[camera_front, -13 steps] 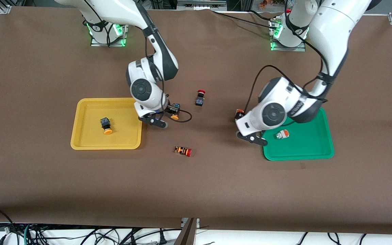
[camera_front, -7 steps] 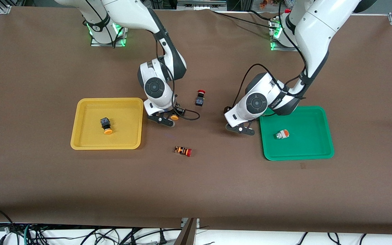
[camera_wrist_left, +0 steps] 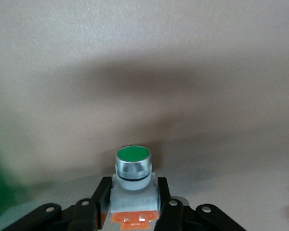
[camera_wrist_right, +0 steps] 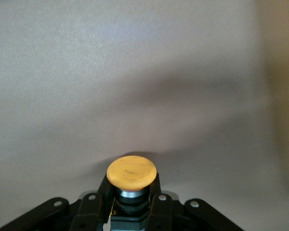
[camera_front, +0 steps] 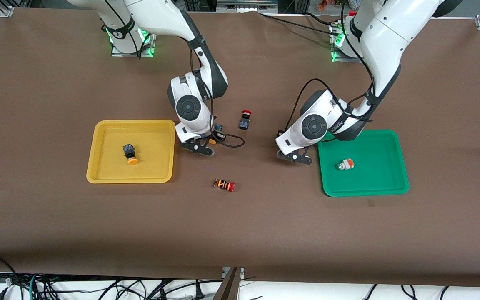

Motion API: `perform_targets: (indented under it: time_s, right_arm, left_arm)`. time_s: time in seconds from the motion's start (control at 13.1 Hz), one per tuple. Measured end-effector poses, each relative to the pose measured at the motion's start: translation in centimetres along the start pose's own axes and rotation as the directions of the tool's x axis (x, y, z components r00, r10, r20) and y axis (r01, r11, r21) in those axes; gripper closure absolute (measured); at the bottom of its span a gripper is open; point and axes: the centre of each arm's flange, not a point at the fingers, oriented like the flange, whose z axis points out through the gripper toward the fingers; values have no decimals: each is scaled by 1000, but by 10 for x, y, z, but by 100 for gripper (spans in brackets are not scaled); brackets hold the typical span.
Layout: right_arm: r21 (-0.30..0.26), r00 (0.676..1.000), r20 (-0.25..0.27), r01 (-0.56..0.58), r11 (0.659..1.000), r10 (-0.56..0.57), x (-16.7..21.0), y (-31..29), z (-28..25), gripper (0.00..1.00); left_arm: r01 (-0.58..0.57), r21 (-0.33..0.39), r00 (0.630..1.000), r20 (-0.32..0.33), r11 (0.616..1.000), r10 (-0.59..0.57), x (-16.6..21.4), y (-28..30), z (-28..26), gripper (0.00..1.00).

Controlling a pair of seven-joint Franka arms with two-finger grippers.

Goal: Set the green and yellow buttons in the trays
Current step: 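Place the yellow button in the yellow tray while the left gripper places the green button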

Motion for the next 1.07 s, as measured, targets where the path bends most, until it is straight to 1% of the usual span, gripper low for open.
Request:
perform_targets:
  time_s: [0.08, 0.23, 0.38, 0.46, 0.53, 0.61, 0.69, 0.76, 0.84, 0.92, 0.99, 1.07]
  right_arm:
    - [-15, 999, 10, 36, 999, -36, 13, 12, -14, 67]
    - [-44, 991, 33, 132, 990, -131, 52, 54, -49, 67]
    - [-70, 970, 59, 240, 968, -236, 90, 107, -74, 67]
    - [-78, 958, 67, 283, 956, -278, 104, 132, -79, 67]
    - [-84, 950, 79, 308, 948, -301, 113, 156, -77, 67]
    - [-88, 947, 91, 315, 945, -308, 119, 175, -69, 67]
    - [-94, 947, 88, 318, 944, -310, 121, 189, -58, 67]
    - [-101, 949, 75, 314, 944, -307, 121, 198, -48, 60]
    - [-101, 949, 67, 313, 944, -308, 120, 202, -41, 49]
    - [-99, 948, 62, 317, 943, -312, 120, 201, -39, 38]
    - [-93, 946, 51, 323, 942, -320, 120, 195, -44, 27]
    - [-79, 942, 31, 336, 939, -334, 120, 185, -57, 16]
  left_arm:
    - [1, -1, 1000, -1, 1000, -1, 1, -1, 0, 59]
    - [7, 0, 1000, -2, 1000, -7, 3, -3, -5, 59]
    - [24, 25, 999, 25, 999, -25, 11, -12, -33, 59]
    - [33, 57, 998, 48, 998, -35, 16, -19, -59, 59]
    - [25, 121, 998, 59, 992, -32, 20, -31, -87, 59]
    - [0, 197, 999, 52, 980, -11, 24, -45, -109, 59]
    - [-39, 253, 998, 51, 967, 27, 28, -63, -122, 59]
    - [-82, 285, 996, 61, 955, 67, 32, -85, -125, 59]
    - [-123, 292, 991, 82, 948, 103, 36, -114, -125, 59]
    - [-163, 277, 985, 107, 947, 138, 40, -150, -123, 59]
    - [-189, 252, 980, 117, 949, 164, 43, -188, -121, 59]
    - [-206, 226, 976, 113, 952, 185, 45, -224, -116, 59]
